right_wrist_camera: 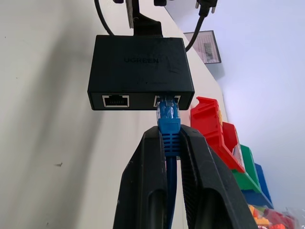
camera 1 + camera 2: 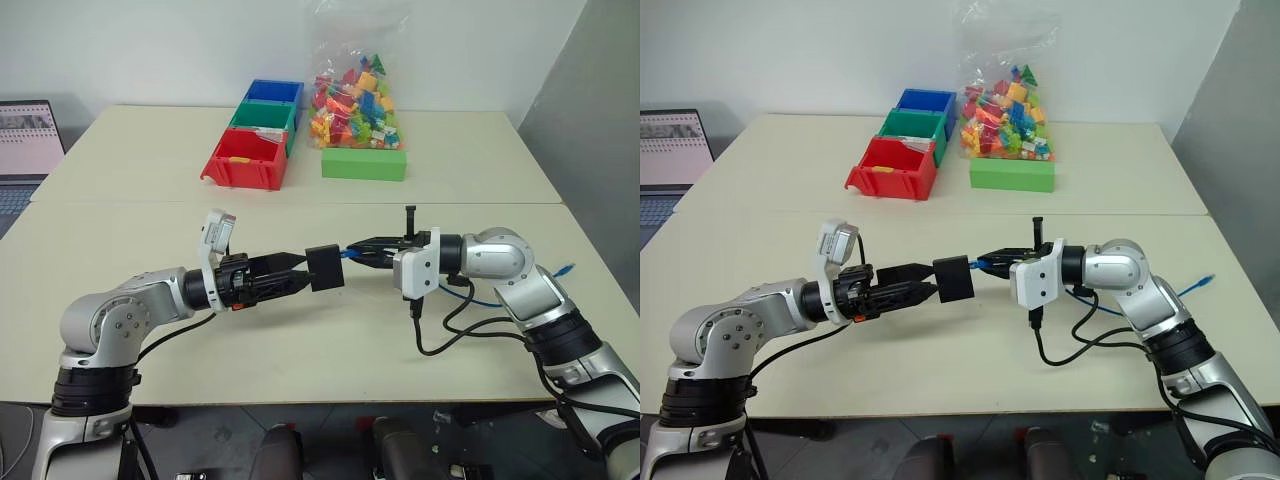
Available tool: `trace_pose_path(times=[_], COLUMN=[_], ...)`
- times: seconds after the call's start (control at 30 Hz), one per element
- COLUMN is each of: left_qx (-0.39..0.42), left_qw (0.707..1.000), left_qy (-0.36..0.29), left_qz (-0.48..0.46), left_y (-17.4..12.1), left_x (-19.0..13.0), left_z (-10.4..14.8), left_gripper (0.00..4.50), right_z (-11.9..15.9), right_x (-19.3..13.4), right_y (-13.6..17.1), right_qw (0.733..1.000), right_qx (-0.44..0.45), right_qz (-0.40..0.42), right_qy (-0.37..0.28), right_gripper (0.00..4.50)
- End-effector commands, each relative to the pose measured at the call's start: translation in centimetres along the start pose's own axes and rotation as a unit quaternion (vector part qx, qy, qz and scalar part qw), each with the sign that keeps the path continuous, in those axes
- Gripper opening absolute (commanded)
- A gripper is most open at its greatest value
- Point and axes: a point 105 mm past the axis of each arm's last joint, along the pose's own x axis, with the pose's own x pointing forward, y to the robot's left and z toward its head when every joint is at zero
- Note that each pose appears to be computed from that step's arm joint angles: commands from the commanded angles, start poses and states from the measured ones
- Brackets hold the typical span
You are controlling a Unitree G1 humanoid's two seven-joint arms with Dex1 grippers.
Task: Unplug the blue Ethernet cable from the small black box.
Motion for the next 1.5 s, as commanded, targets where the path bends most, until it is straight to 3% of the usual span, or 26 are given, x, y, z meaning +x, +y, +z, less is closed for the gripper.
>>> trace_pose_path(times=[0.03, 0.1, 0.13, 0.23, 0.57, 0.67, 0.8, 0.87, 0.97, 1.07, 1.13, 1.23, 1.33, 1.5], left_qx=[0.011, 0.007, 0.002, -0.003, -0.008, -0.010, -0.012, -0.012, -0.009, 0.001, 0.013, 0.044, 0.067, 0.089], left_qw=[1.000, 1.000, 0.999, 0.999, 0.999, 0.999, 0.999, 0.999, 0.999, 0.999, 0.998, 0.995, 0.992, 0.989], left_qy=[-0.019, -0.023, -0.022, -0.016, -0.015, -0.014, -0.012, -0.010, -0.001, 0.016, 0.028, 0.042, 0.056, 0.057], left_qz=[-0.018, -0.019, -0.024, -0.033, -0.039, -0.040, -0.037, -0.037, -0.038, -0.047, -0.059, -0.076, -0.089, -0.107], left_y=[-0.8, -0.8, -0.9, -1.1, -1.1, -1.1, -1.0, -0.9, -1.0, -1.1, -1.2, -1.5, -1.7, -2.0], left_x=[0.5, 0.6, 0.5, 0.6, 0.9, 1.0, 0.9, 0.7, 0.5, 0.4, 0.3, 0.3, 0.2, -0.1], left_z=[1.1, 1.1, 1.0, 0.9, 0.9, 0.7, 0.6, 0.5, 0.4, 0.1, 0.0, -0.2, -0.4, -0.1], left_gripper=[4.50, 4.50, 4.13, 3.63, 1.28, 0.78, 0.78, 0.78, 0.78, 0.78, 0.78, 0.78, 0.78, 0.78], right_z=[1.1, 1.1, 1.1, 1.2, 1.8, 2.0, 2.2, 2.3, 2.3, 2.6, 3.2, 4.3, 4.2, 3.6], right_x=[-0.3, -0.2, -0.2, 0.0, 0.4, 0.5, 0.5, 0.3, -0.1, -1.1, -1.9, -2.6, -2.8, -2.3], right_y=[-1.7, -1.7, -1.8, -1.8, -2.2, -2.2, -1.4, -1.2, -0.8, -0.5, -0.8, -1.3, -1.2, -0.3], right_qw=[1.000, 1.000, 1.000, 1.000, 0.999, 0.999, 0.999, 0.999, 1.000, 0.995, 0.974, 0.918, 0.871, 0.816], right_qx=[-0.018, -0.016, -0.014, -0.012, -0.023, -0.028, -0.026, -0.023, -0.002, 0.096, 0.223, 0.389, 0.483, 0.570], right_qz=[-0.020, -0.020, -0.022, -0.024, -0.035, -0.033, -0.010, -0.004, 0.012, 0.032, 0.030, 0.031, 0.030, 0.032], right_qy=[-0.012, -0.013, -0.013, -0.016, -0.026, -0.027, -0.028, -0.026, -0.021, -0.017, -0.030, -0.068, -0.079, -0.084], right_gripper=[0.11, 0.11, 0.11, 0.11, 0.11, 0.11, 0.11, 0.81, 1.40, 2.02, 2.42, 2.44, 2.44, 2.44])
